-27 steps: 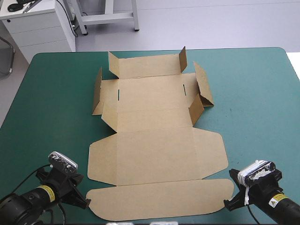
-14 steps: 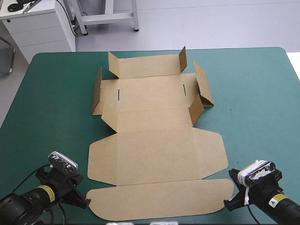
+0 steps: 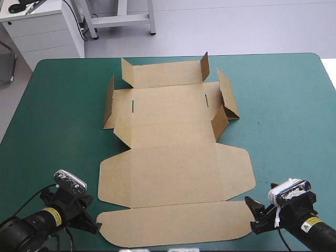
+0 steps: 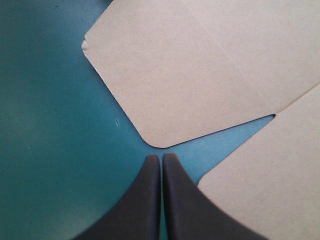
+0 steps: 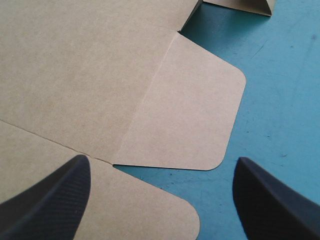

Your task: Fold the box

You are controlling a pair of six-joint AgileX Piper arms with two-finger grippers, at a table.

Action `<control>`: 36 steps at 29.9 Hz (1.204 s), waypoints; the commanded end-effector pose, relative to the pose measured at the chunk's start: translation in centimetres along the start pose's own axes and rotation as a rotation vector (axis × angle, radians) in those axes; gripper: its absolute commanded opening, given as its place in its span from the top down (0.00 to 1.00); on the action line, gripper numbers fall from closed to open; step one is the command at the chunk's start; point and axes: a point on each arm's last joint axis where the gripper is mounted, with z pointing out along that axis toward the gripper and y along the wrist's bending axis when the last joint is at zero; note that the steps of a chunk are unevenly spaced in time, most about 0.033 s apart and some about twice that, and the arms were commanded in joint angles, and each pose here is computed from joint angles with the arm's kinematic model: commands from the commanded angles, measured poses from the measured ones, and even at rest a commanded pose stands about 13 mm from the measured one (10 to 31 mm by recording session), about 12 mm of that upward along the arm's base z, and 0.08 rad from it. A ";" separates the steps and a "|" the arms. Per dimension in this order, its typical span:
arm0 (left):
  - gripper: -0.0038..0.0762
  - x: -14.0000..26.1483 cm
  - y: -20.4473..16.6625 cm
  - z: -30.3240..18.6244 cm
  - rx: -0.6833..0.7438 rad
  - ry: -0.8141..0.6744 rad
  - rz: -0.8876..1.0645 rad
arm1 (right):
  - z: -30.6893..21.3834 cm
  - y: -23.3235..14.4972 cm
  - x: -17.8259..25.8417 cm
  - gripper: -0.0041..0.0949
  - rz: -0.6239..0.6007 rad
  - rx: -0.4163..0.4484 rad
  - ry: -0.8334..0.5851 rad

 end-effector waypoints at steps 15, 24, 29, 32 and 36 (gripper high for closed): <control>0.96 -1.0 -0.1 -0.4 0.008 -0.065 -0.004 | -2.0 -0.7 -6.2 0.21 0.179 0.027 0.111; 0.96 -1.0 -0.1 -0.4 0.008 -0.067 -0.009 | 2.3 -2.6 -12.7 0.21 0.247 -0.018 0.226; 0.96 -1.0 -0.1 -0.4 0.008 -0.067 -0.004 | 5.9 -4.0 -15.6 0.21 0.268 -0.033 0.307; 0.96 -1.0 -0.1 -0.4 0.008 -0.067 -0.004 | 8.6 -5.0 -17.0 0.21 0.279 -0.035 0.344; 0.96 -1.0 -0.1 -0.4 0.008 -0.067 -0.006 | 12.0 -6.2 -18.7 0.21 0.289 -0.040 0.378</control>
